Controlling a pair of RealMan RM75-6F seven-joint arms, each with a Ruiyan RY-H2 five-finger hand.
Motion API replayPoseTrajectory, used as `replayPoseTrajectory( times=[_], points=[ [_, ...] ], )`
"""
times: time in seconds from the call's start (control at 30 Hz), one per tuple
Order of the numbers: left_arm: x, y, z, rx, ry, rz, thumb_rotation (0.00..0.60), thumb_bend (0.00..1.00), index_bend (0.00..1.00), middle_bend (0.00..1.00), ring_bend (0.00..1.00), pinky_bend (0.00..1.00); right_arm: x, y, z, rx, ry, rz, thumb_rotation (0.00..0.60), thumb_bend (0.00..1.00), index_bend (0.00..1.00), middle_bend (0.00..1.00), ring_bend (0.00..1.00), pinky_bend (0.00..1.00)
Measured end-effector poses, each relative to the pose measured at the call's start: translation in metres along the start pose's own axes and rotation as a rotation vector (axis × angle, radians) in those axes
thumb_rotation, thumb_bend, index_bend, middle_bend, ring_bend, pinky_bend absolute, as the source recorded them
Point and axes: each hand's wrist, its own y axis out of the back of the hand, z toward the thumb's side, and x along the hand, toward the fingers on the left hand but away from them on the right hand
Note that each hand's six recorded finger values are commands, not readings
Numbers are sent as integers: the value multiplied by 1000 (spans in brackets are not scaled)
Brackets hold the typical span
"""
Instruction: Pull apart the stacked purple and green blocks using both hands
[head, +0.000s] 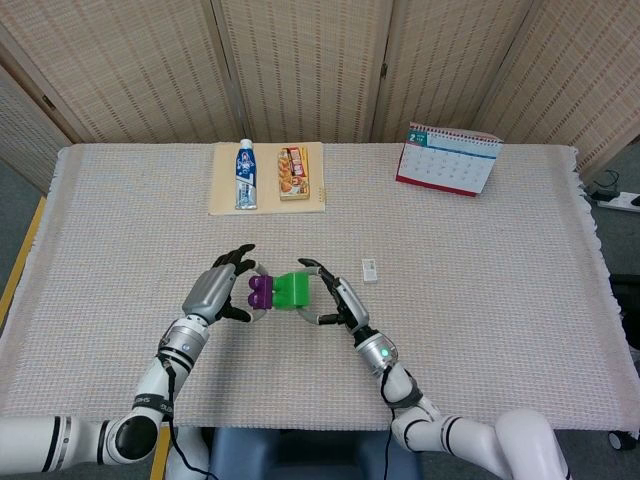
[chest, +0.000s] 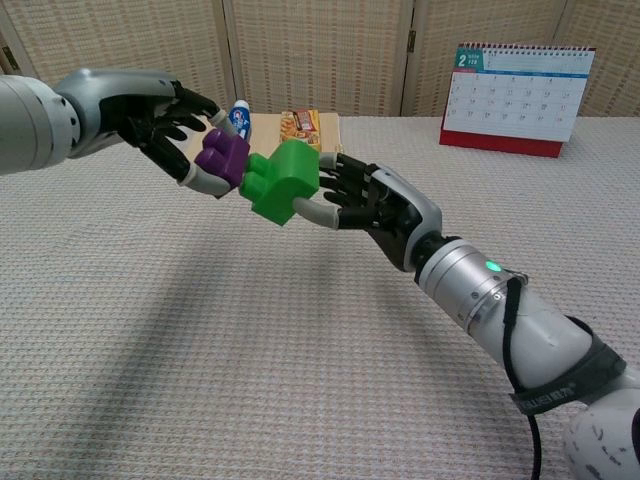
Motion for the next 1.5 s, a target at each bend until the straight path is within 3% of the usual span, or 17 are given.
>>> replayPoseTrajectory(
  times=[0.4, 0.6, 0.8, 1.07, 1.23, 1.5],
  points=[
    [0, 15, -16, 33, 17, 30, 600, 366, 625, 88, 0, 72, 20, 19, 12, 113, 33, -5, 600, 346, 764, 172, 100, 0],
    [2, 20, -36, 65, 50, 44, 600, 366, 625, 89, 0, 70, 28, 29, 29, 267, 47, -4, 600, 346, 764, 173, 100, 0],
    [2, 21, -52, 113, 64, 51, 600, 366, 625, 89, 0, 70, 38, 45, 47, 501, 33, -20, 600, 346, 764, 176, 99, 0],
    [3, 18, -71, 174, 83, 56, 600, 365, 625, 88, 0, 70, 60, 81, 60, 809, -54, -74, 600, 346, 764, 178, 97, 0],
    [2, 5, -84, 193, 100, 12, 600, 365, 623, 89, 0, 69, 73, 103, 58, 974, -132, -90, 600, 345, 764, 179, 87, 0],
    [5, -27, -97, 202, 105, -64, 600, 365, 574, 88, 0, 66, 93, 125, 40, 1105, -288, -77, 600, 346, 764, 178, 80, 0]
  ],
)
